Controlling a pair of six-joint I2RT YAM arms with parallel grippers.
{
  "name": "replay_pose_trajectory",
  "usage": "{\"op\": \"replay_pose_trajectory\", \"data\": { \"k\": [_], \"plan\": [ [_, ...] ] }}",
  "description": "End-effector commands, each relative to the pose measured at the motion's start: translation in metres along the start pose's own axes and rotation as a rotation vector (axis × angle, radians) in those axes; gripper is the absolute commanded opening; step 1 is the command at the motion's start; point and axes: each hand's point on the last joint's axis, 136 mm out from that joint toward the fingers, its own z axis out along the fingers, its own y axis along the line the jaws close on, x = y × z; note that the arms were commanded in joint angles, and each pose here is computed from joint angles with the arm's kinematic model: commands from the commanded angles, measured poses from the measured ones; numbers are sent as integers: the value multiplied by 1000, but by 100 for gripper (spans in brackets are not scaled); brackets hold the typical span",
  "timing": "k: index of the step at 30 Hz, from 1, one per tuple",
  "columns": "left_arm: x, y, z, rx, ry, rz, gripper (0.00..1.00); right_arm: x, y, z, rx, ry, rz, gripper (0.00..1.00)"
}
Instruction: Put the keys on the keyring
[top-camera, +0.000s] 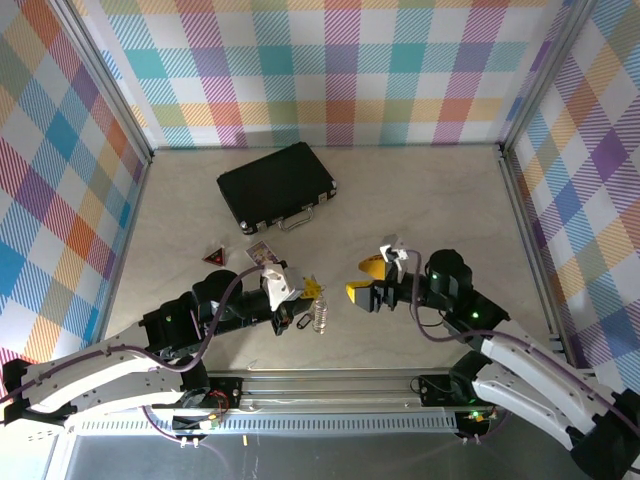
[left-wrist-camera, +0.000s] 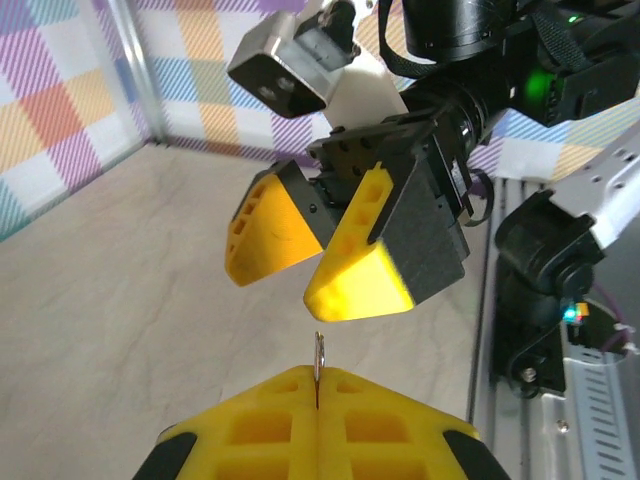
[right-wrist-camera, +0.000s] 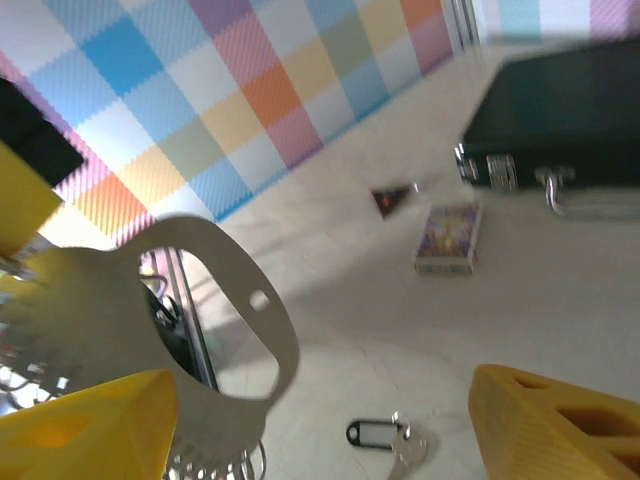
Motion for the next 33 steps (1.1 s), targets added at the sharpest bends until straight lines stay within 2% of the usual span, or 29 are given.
{"op": "replay_pose_trajectory", "data": {
  "k": [1, 5, 9, 16, 23, 24, 33],
  "plan": [
    [11, 20, -5, -110, 26, -49, 0, 20, -11, 9, 22, 111, 93, 78],
    [20, 35, -11, -174, 28, -113, 0, 49, -37, 25, 103, 231, 154, 78],
    [28, 46, -18, -211, 18, -184, 0, 70, -46, 42, 85, 325, 195, 77],
    [28, 36, -35, -155, -18, -204, 0, 94, -47, 72, -15, 449, 205, 67],
    [20, 28, -54, -114, -78, -213, 0, 109, -42, 103, -99, 548, 201, 61],
    [27, 27, -55, -116, -53, -216, 0, 112, -41, 107, -105, 564, 198, 60],
    [29, 23, -62, -96, -69, -214, 0, 134, -43, 131, -121, 684, 196, 55]
  ]
}}
